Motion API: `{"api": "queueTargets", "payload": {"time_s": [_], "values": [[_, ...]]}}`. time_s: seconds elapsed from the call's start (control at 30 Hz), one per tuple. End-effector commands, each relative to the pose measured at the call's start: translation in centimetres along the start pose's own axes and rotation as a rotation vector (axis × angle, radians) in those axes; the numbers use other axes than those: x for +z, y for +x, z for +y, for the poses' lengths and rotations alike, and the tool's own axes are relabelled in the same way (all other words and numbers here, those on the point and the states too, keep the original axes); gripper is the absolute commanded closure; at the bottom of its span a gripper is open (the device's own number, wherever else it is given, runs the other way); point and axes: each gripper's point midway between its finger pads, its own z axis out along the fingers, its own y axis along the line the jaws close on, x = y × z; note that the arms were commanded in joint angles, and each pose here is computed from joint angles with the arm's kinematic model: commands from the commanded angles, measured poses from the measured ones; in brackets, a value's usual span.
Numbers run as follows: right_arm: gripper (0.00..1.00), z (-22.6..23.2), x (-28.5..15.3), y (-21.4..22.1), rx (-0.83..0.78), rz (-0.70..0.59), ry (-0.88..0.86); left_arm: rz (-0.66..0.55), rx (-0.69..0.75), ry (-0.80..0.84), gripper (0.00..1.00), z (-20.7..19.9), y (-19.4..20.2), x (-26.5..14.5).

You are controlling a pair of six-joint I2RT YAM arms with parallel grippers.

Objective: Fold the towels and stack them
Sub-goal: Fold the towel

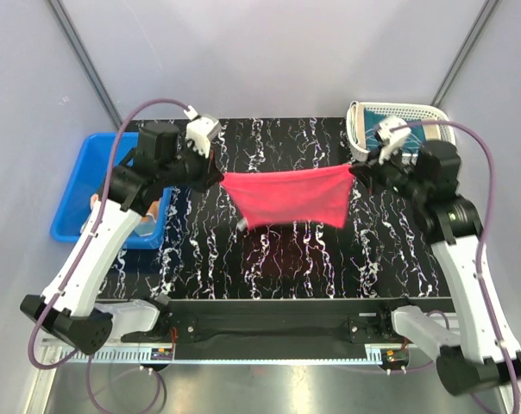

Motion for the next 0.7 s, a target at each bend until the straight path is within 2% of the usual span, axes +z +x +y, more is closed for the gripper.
{"api": "queueTargets", "payload": {"time_s": [0.0, 0.03, 0.2, 0.23, 0.3, 0.37, 0.4, 0.43, 0.47, 0.5, 0.53, 0.57, 0.6, 0.63, 0.67], "values": [[1.0, -0.7, 0.1, 2.5, 0.047, 0.007, 0.074, 0.014, -0.041, -0.039, 1.0, 0.5, 1.8, 0.2], [1.0, -1.0, 0.6, 2.4, 0.049, -0.014, 0.079, 0.068, -0.06, -0.039, 1.0, 1.0, 3.1, 1.6], [1.0, -3.8, 6.3, 6.0, 0.129, 0.067, 0.12, 0.179, -0.085, -0.125, 1.0, 4.5, 5.1, 6.9], [1.0, -4.2, 7.3, 6.6, 0.137, 0.08, 0.119, 0.231, -0.093, -0.132, 1.0, 5.6, 6.3, 8.9], [1.0, -5.0, 10.6, 8.6, 0.153, 0.118, 0.092, 0.22, -0.102, -0.154, 1.0, 7.3, 5.0, 10.7], [1.0, -5.9, 12.8, 9.4, 0.148, 0.13, 0.082, 0.295, -0.1, -0.168, 1.0, 9.8, 6.5, 14.1], [1.0, -6.9, 14.9, 11.2, 0.159, 0.165, 0.095, 0.264, -0.08, -0.177, 1.0, 10.7, 4.5, 15.0], [1.0, -7.6, 16.1, 12.0, 0.15, 0.182, 0.098, 0.328, -0.094, -0.181, 1.0, 12.1, 6.3, 17.6], [1.0, -8.7, 17.3, 11.4, 0.137, 0.171, 0.123, 0.351, -0.101, -0.2, 1.0, 13.3, 6.6, 18.5], [1.0, -9.6, 19.4, 14.0, 0.154, 0.232, 0.128, 0.351, -0.099, -0.21, 1.0, 14.8, 6.1, 20.8], [1.0, -10.1, 20.6, 14.8, 0.146, 0.258, 0.127, 0.356, -0.104, -0.218, 1.0, 15.7, 6.1, 21.8], [0.97, -11.3, 21.9, 12.8, 0.129, 0.232, 0.136, 0.367, -0.115, -0.234, 0.99, 16.9, 6.0, 22.4], [0.93, -12.1, 23.4, 16.1, 0.152, 0.32, 0.153, 0.417, -0.137, -0.243, 0.86, 18.1, 8.0, 24.4], [0.88, -12.7, 24.2, 16.4, 0.147, 0.339, 0.162, 0.353, -0.122, -0.264, 0.76, 19.1, 5.2, 24.7], [0.82, -13.8, 25.2, 14.7, 0.132, 0.312, 0.182, 0.356, -0.127, -0.329, 0.65, 20.8, 5.3, 24.7]]}}
